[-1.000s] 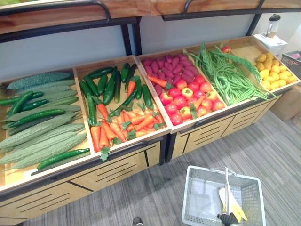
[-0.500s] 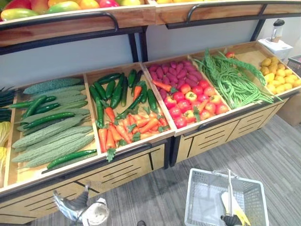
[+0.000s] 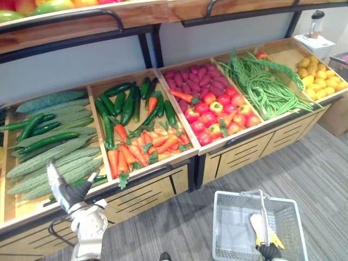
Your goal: Pick vegetable in the basket
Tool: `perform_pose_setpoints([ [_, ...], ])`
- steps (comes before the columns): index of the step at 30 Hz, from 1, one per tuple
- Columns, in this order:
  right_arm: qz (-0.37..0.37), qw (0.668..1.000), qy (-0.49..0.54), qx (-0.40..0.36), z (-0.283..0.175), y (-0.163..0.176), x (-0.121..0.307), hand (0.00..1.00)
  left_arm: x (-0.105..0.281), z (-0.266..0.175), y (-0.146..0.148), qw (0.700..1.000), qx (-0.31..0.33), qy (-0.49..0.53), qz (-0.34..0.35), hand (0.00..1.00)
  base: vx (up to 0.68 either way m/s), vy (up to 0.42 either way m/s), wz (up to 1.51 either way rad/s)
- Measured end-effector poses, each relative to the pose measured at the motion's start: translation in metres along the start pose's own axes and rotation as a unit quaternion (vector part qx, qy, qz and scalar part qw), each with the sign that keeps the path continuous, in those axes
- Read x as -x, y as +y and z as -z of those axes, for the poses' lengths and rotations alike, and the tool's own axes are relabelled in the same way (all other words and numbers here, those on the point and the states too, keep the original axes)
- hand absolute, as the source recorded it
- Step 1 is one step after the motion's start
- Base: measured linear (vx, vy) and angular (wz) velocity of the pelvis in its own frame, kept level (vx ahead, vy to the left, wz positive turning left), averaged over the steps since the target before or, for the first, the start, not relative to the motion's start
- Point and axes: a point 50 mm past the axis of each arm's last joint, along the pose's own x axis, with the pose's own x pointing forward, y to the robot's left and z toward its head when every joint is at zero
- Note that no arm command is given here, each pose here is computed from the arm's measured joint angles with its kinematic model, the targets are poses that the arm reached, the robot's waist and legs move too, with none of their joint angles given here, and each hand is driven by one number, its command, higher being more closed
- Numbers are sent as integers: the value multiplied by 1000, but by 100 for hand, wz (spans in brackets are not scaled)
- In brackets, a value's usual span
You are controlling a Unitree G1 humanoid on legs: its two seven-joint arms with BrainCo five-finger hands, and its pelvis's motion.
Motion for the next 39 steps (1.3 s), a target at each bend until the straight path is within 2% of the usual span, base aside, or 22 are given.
perform_pose_setpoints([
  [5,3,1000,-21,15,-8,-6,-1,100,-23,-19,-13,995,-27,-55,78,0,34,15,-28],
  [7,0,999,-39,20,-16,-7,-2,100,-37,-24,-25,987,-55,-67,137,0,32,8,-22],
  [12,-1,998,-62,28,-26,-12,-2,100,-61,-40,-41,966,-97,-97,217,0,-9,9,-27],
  [21,-6,991,-124,42,-50,-10,-2,100,-92,-66,-54,956,-121,-102,245,0,-42,8,-17],
  [31,-17,979,-194,63,-85,-1,0,100,-111,-99,-60,958,-112,-130,228,0,0,-22,-5],
  [39,-14,973,-223,57,-96,0,3,100,-124,-104,-62,966,-115,-99,210,0,-22,-14,-4],
])
